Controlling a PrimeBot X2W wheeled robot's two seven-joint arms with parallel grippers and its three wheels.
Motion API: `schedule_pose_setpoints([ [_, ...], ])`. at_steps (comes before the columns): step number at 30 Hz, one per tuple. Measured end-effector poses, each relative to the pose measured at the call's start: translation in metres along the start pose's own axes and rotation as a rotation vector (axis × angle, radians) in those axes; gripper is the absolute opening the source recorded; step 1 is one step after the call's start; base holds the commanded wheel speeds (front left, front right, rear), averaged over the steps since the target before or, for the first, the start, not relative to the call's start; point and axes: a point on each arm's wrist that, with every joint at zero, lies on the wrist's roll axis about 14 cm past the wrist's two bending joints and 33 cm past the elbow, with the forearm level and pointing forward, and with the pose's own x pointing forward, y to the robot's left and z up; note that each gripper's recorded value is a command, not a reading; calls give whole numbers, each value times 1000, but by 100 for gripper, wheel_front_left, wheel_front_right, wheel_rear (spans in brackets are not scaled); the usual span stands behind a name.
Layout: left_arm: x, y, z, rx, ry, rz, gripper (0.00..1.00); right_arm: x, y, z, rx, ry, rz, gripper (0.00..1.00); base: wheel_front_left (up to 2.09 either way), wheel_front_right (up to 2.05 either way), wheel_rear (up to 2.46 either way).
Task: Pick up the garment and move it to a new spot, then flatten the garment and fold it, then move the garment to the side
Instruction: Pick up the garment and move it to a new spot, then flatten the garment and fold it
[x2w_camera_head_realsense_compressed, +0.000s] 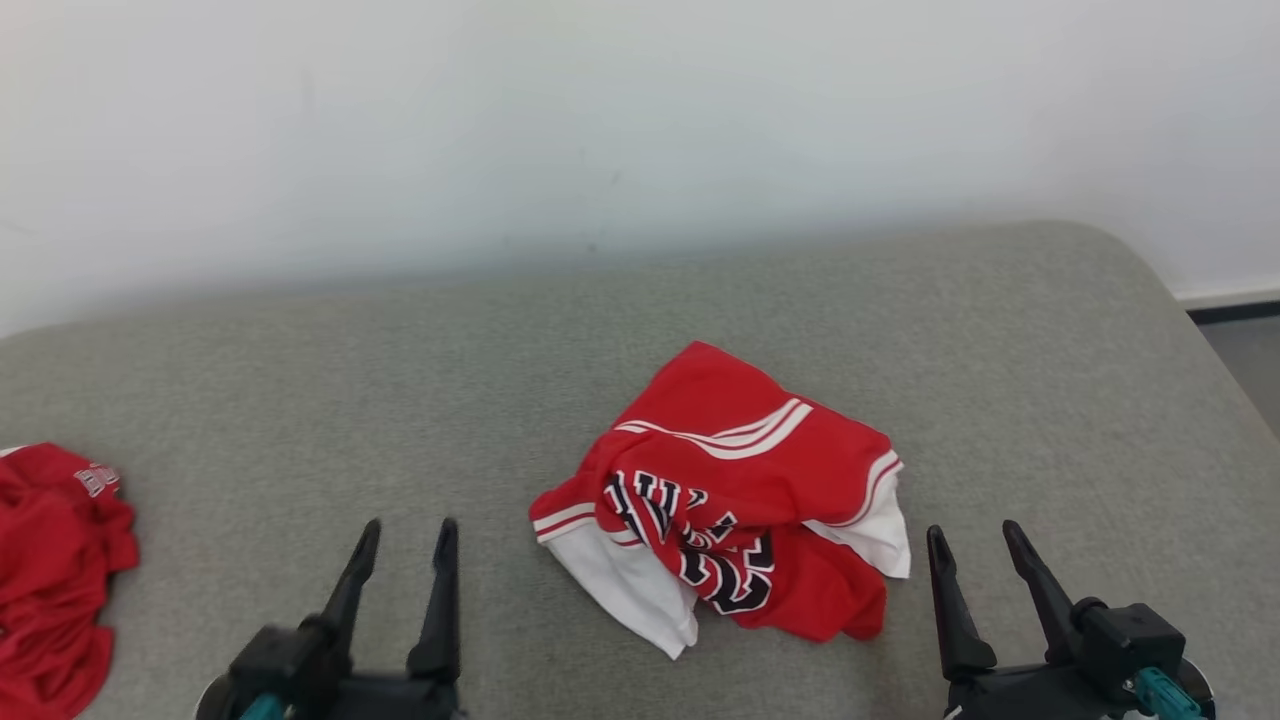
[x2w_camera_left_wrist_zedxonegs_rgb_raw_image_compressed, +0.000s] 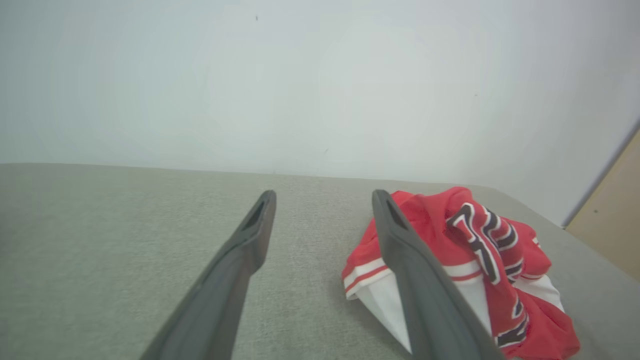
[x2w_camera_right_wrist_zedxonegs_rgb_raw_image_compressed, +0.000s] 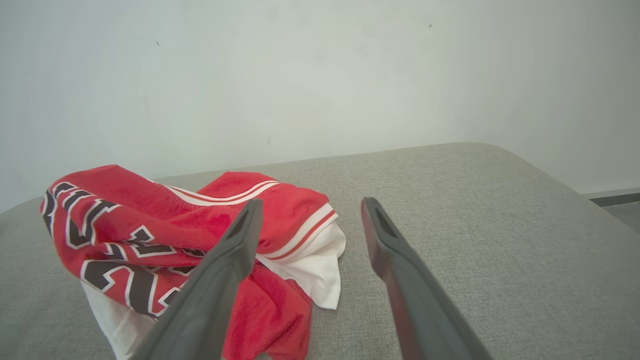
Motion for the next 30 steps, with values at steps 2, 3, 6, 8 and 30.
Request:
schedule_pose_setpoints([
  [2, -18, 16, 7, 27, -24, 54, 100, 2, 2, 2, -2, -11, 9, 100, 0, 0, 0],
  [3, -26, 23, 14, 32, -44, 82, 100, 4, 4, 4, -1, -20, 14, 100, 0, 0, 0],
  [6, -50, 42, 17, 64, -53, 149, 100, 5, 7, 2, 23, -21, 23, 100, 0, 0, 0],
  [8, -67, 48, 13, 83, -36, 173, 100, 3, 7, -2, 27, -9, 24, 100, 0, 0, 0],
  [30, -135, 85, -9, 155, 62, 293, 100, -18, 12, -28, 23, 67, 39, 100, 0, 0, 0],
])
